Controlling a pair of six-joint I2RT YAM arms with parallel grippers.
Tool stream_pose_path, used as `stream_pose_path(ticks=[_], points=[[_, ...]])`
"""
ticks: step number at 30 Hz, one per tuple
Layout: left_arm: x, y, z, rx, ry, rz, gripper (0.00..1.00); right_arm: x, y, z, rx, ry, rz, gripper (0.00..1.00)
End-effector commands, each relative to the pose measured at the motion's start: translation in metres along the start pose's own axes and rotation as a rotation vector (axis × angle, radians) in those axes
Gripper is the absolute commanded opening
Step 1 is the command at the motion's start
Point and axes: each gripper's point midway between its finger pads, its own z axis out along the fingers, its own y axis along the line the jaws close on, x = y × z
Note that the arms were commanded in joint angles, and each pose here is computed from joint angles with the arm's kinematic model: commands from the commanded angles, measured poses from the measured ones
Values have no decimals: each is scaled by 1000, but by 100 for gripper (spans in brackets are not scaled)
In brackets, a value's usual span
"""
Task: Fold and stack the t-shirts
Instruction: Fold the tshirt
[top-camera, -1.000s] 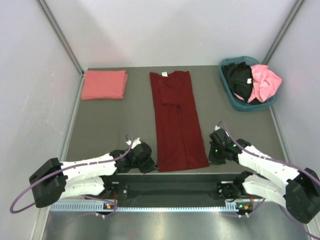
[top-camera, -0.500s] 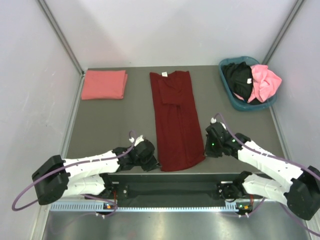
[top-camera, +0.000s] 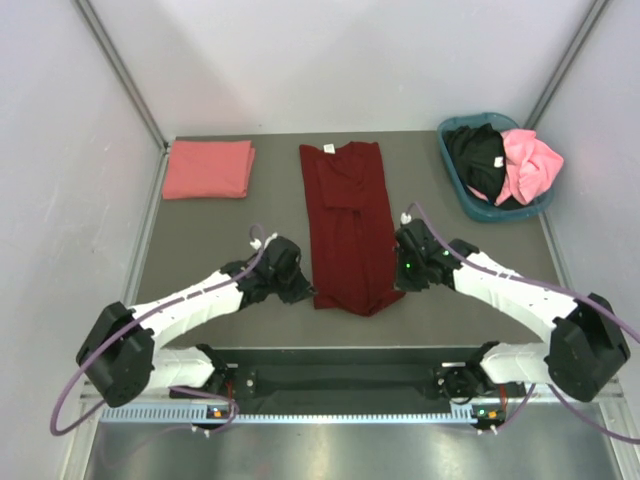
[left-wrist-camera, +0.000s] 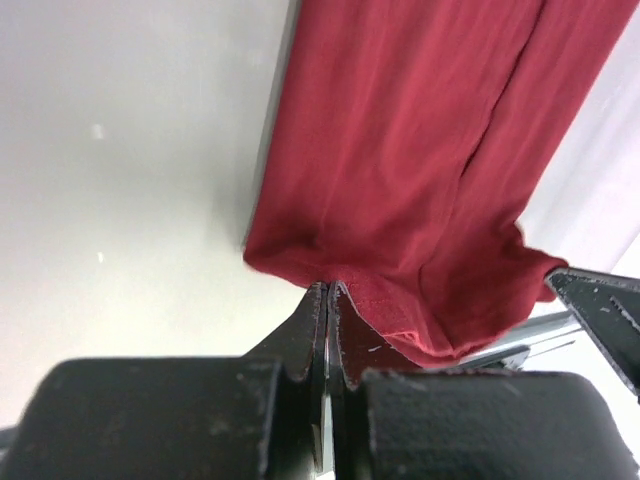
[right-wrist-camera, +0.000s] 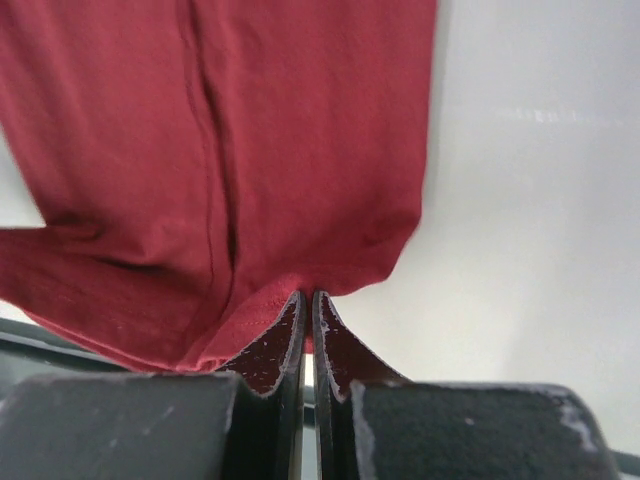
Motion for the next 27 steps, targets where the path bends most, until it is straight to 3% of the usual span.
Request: stream_pose_path(ticks=[1, 17, 27], points=[[-22, -9, -3, 19, -4, 40, 0, -41, 17, -7, -27, -93, -19, 0], [-134, -50, 30, 32, -58, 119, 0, -157, 11, 10, -3, -164, -12, 0], [-186, -65, 57, 56, -10, 98, 0, -216, 18, 40, -45, -169, 3, 0]])
